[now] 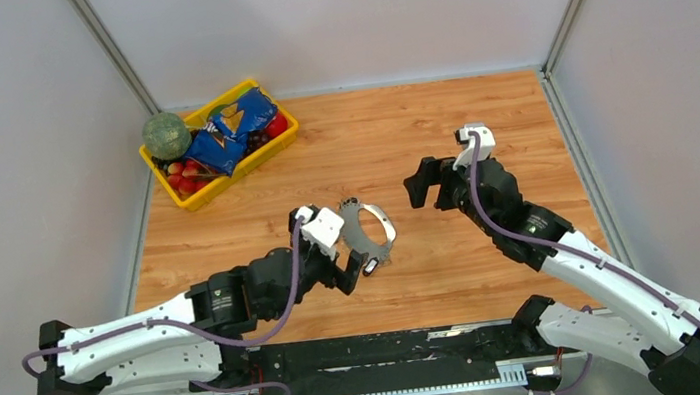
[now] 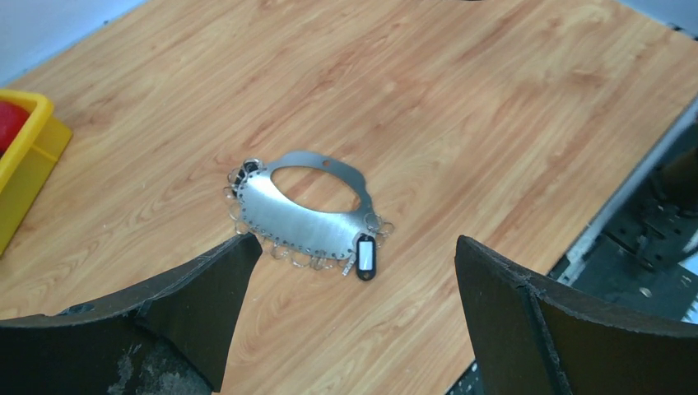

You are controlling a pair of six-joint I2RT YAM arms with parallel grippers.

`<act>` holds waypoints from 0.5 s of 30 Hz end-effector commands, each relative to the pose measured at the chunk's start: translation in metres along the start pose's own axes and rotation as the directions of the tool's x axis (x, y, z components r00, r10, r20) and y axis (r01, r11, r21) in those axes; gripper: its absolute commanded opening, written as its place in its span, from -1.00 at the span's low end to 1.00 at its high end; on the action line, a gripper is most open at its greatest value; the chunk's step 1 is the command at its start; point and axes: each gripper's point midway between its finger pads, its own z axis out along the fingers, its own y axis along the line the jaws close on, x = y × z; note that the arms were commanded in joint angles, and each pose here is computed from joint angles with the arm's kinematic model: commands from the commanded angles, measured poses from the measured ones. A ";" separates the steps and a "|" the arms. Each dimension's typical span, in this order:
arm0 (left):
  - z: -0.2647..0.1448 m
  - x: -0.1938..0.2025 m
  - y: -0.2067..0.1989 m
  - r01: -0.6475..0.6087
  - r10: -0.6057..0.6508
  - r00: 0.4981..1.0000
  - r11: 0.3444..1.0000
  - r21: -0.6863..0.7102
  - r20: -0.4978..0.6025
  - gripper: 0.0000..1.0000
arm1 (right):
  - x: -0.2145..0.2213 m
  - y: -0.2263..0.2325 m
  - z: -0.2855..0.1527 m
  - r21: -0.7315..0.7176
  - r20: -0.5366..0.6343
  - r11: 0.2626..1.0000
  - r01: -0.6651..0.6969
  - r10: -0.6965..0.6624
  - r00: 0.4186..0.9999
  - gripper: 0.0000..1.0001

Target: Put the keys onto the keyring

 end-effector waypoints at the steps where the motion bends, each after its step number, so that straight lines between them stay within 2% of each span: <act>1: 0.025 -0.011 0.006 0.110 -0.109 0.994 0.994 -0.025 0.030 1.00 | -0.022 -0.003 -0.014 0.036 0.044 0.999 0.004 -0.006 0.999 0.99; 8: 0.073 0.013 0.043 0.183 -0.186 0.982 0.975 -0.122 -0.013 1.00 | -0.024 0.004 -0.019 0.014 0.051 1.000 0.006 -0.007 0.999 0.99; 15: 0.104 0.022 0.107 0.213 -0.229 0.973 0.942 -0.260 -0.030 1.00 | -0.034 0.002 -0.021 0.029 0.078 0.999 0.024 -0.026 0.997 0.99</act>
